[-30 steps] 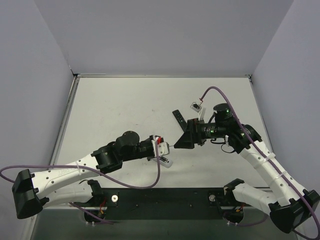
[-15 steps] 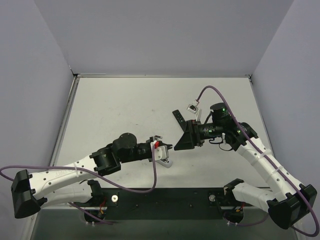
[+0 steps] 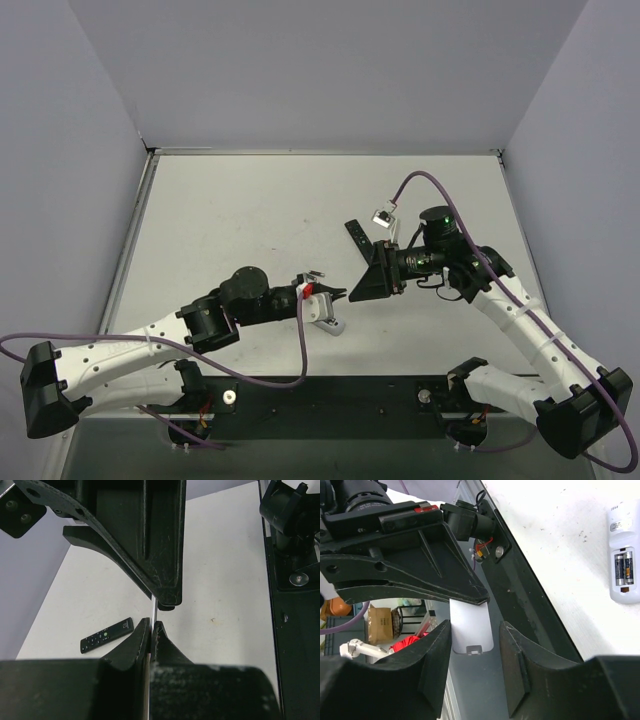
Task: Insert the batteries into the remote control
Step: Adjust the battery cover.
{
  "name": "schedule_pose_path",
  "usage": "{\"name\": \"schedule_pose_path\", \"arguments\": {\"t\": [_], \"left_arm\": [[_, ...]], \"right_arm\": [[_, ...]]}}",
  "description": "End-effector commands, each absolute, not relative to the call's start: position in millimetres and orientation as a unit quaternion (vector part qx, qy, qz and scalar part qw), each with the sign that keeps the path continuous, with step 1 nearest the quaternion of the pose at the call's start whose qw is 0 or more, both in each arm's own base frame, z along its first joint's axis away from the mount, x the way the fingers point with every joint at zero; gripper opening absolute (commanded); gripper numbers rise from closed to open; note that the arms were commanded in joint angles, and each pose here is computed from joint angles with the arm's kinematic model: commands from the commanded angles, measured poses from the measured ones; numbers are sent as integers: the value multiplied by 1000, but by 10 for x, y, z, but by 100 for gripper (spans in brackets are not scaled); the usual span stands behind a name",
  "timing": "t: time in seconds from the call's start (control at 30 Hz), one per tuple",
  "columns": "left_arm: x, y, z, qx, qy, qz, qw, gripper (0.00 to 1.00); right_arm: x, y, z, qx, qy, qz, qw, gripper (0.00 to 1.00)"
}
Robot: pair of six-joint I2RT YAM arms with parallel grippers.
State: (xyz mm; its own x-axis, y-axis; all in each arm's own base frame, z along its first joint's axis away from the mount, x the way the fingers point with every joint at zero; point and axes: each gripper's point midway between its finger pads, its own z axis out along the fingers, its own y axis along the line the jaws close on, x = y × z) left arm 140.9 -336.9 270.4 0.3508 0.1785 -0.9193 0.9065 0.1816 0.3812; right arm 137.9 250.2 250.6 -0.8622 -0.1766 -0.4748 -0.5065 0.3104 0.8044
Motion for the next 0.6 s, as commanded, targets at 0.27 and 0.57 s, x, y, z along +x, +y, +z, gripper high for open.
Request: {"name": "schedule_pose_path", "arguments": {"t": [0.27,0.57], "left_arm": [[1368,-3399,2818,552,468,-321,611,1],[1572,-3222,2662,466,555,-313,614,83]], "right_arm": [[1325,2519,2615,-232,770,573,160,0],[1459,2412,2201,-253,818,480,192,0]]}}
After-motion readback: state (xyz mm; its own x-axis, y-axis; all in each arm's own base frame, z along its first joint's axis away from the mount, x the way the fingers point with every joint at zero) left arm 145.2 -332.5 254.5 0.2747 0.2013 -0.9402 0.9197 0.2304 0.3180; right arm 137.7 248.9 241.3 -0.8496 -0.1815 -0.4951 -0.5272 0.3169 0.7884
